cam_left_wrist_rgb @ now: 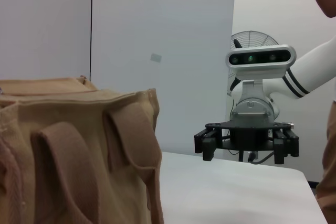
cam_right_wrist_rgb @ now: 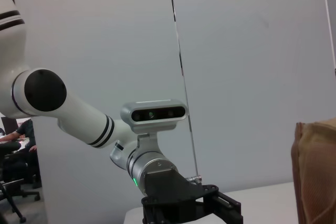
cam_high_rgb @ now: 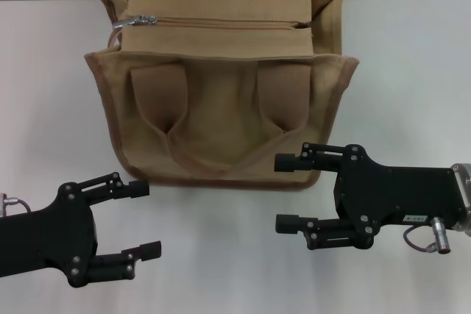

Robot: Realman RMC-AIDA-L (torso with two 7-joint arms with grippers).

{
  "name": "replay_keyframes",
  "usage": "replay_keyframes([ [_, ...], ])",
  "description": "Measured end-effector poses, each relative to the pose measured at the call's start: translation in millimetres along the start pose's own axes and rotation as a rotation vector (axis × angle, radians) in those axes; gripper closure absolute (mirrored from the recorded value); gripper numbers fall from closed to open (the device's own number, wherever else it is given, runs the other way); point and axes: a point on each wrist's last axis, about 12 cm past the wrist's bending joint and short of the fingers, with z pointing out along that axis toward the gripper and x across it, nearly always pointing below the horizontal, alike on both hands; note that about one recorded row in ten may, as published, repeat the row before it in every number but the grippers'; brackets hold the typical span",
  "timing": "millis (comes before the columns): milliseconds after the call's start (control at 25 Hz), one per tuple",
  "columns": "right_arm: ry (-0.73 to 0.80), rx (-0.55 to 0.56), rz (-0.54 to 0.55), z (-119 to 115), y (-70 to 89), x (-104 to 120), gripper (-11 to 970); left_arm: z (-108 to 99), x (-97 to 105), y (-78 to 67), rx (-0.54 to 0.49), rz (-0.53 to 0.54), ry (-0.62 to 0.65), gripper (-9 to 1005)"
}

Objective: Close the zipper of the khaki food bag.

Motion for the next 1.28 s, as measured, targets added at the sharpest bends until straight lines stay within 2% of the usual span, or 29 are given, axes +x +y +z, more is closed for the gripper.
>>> replay_keyframes([
  [800,-0.021,0.014,0.033,0.3,3.8,5.3,199,3.2,-1.3,1.5,-0.023,0.007,-0.025,212],
  [1120,-0.056,0.029,0.021,2.9,10.5,13.2,199,-6.7,-2.2,4.2,-0.155,0.012,-0.101,219],
  [1160,-0.063,0.034,0.03,2.9,12.1,14.8,199,-8.9,-2.9,6.0,-0.211,0.013,-0.143,220],
  [1280,-0.074,0.04,0.035,3.8,14.5,17.3,199,-9.9,-2.2,7.9,-0.265,0.017,-0.178,222],
])
